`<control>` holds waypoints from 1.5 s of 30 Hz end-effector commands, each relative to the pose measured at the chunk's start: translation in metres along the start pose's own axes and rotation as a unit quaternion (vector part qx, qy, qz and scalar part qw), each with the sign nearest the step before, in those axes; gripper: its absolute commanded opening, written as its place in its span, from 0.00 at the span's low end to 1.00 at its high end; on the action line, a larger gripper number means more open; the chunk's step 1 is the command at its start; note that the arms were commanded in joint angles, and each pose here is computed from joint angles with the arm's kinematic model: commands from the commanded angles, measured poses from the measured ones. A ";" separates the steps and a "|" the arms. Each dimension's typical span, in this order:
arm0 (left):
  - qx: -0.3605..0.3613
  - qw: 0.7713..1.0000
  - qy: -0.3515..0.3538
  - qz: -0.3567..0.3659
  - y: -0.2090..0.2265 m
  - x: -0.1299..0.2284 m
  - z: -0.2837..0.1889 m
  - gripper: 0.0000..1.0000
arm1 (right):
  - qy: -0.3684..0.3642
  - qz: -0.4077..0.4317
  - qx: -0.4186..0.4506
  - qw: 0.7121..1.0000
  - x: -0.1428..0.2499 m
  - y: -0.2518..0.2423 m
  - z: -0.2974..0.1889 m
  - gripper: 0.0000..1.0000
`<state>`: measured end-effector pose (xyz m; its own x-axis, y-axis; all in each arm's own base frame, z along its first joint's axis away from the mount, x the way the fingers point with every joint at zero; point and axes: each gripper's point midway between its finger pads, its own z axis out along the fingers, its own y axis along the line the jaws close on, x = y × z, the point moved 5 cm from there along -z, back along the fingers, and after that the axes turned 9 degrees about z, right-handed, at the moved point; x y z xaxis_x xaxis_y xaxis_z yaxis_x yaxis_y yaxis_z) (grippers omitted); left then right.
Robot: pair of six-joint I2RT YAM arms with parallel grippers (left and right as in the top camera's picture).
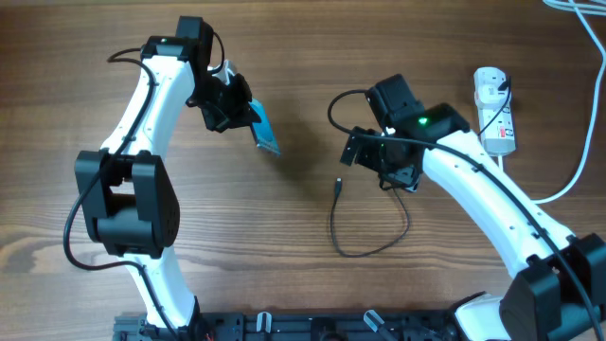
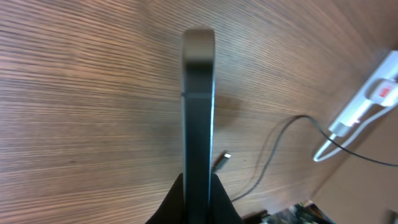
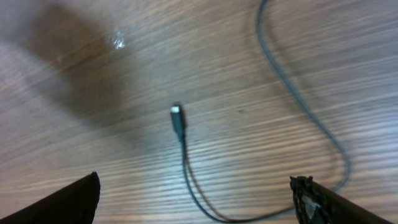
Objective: Plug charger to phone and switch on socket
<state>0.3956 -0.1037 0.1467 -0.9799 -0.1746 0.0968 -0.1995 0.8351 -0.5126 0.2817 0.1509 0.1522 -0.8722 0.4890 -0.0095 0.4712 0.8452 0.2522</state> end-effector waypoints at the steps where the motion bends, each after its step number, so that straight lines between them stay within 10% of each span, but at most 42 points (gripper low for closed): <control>1: 0.049 0.998 -0.030 0.023 -0.018 0.001 -0.025 0.04 | 0.036 0.003 -0.019 0.999 0.012 -0.002 0.015 1.00; 10: -0.123 0.960 -0.251 0.011 -0.012 0.028 -0.141 0.04 | 0.064 -0.044 0.013 0.997 0.047 0.013 0.059 0.85; 13: -0.149 0.959 -0.239 0.002 -0.003 0.031 -0.137 0.04 | 0.037 -0.023 0.031 0.999 0.041 0.010 0.061 0.61; 29: -0.102 0.967 -0.230 0.047 -0.018 0.027 -0.132 0.04 | 0.042 -0.010 0.049 0.998 0.036 0.010 0.095 0.61; 33: -0.103 0.966 -0.232 0.047 -0.018 0.026 -0.133 0.04 | 0.030 0.005 0.054 0.998 0.033 0.009 0.096 0.42; 45: -0.106 0.968 -0.222 0.039 -0.011 0.026 -0.122 0.04 | 0.004 -0.032 0.088 0.996 0.043 0.011 0.122 0.40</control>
<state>0.3683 -0.0536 0.2597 -0.9006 -0.2783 -0.3339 -0.1766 0.9362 -0.3040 0.2655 0.2143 0.0514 -0.9064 0.4223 0.0067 0.4192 0.8976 0.1362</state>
